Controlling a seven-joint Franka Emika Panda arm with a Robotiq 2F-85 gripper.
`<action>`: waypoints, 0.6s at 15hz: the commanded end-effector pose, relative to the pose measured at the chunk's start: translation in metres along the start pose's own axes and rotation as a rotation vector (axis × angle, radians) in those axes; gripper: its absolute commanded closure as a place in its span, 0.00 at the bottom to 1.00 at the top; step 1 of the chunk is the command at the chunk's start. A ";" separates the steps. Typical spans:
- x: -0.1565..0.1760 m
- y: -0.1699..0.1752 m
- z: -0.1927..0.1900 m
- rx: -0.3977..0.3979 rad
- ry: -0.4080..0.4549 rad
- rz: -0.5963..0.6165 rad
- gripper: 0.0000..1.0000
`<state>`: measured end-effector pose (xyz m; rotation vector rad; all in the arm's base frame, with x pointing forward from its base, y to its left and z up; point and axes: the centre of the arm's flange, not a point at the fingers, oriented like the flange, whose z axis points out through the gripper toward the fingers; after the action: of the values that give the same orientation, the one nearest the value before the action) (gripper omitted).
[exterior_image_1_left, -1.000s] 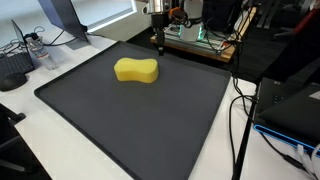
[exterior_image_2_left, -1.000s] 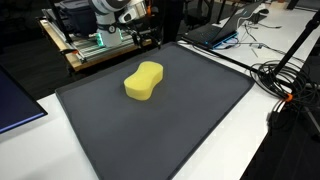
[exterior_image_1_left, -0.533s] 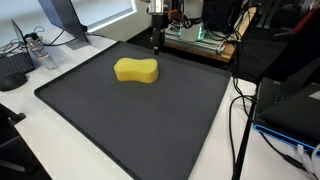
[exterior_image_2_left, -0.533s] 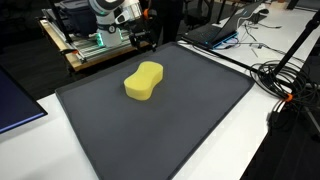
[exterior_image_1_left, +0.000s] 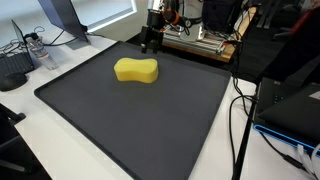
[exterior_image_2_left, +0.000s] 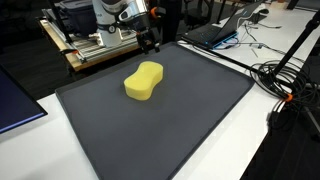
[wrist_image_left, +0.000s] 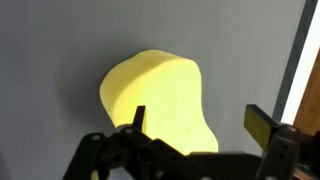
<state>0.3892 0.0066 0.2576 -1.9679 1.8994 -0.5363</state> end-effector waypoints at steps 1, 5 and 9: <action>-0.016 -0.059 -0.053 0.023 0.066 0.176 0.00; -0.012 -0.088 -0.060 0.006 0.078 0.282 0.00; -0.014 -0.118 -0.069 0.050 -0.011 0.235 0.00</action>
<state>0.4640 0.0215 0.3047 -1.6613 2.1331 -0.5630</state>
